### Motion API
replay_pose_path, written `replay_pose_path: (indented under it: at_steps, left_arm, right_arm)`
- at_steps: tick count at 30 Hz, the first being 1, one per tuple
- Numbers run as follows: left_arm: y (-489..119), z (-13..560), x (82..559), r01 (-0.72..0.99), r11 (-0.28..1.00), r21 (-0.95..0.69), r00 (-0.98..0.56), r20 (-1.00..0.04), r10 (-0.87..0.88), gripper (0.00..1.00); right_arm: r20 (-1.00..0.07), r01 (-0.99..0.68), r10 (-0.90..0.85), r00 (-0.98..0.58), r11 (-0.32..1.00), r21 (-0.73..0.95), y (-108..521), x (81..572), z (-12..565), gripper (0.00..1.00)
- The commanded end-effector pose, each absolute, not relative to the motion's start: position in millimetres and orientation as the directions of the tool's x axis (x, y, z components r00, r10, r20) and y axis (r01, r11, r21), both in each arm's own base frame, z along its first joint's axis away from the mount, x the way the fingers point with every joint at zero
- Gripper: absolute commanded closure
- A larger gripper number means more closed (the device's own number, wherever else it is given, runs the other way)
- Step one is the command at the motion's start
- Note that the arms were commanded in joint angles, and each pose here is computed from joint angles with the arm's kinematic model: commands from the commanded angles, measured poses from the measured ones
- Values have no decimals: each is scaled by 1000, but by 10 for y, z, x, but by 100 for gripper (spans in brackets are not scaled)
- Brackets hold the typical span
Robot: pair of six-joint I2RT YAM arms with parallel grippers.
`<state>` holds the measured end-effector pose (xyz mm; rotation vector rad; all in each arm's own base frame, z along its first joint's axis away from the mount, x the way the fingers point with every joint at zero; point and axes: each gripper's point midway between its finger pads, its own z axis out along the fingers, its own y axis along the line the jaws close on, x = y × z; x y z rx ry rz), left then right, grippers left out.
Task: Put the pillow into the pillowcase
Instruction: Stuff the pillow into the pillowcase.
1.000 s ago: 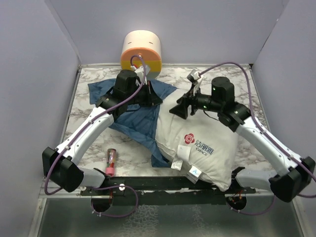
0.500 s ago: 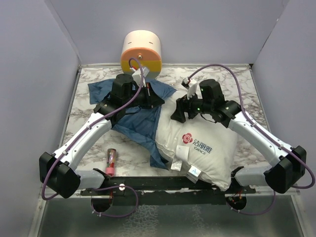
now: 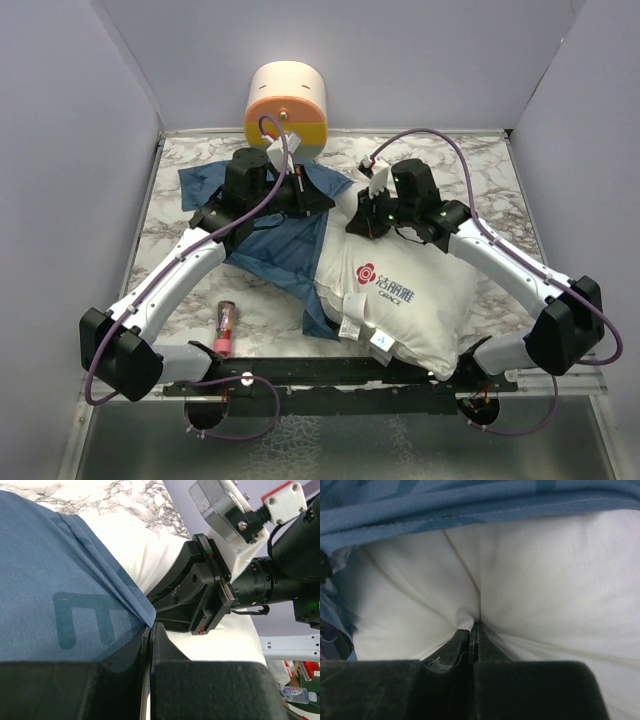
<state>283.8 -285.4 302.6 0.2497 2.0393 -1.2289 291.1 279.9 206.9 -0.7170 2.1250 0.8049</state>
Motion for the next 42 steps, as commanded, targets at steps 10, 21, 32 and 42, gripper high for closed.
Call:
replay_pose_path:
  at_steps: [10,21,32,42]
  left_arm:
    - [-2944,3577,2611,629,351,-694,-656,-716,-239,100]
    - [-2594,2036,2419,424,576,-699,-794,-593,-136,62]
    - [-2204,2858,2374,508,686,-521,-680,-732,-52,33]
    - [-2225,3571,3007,459,732,-504,-544,-811,-217,37]
  right_arm:
    - [-934,-774,-77,-349,586,241,3487,3827,2836,99]
    - [-937,-906,-104,-334,309,289,3107,2475,2602,50]
    - [-947,-705,-35,-319,676,213,2384,3371,3196,4]
    - [-828,-706,-146,-542,613,354,2466,3872,2342,15]
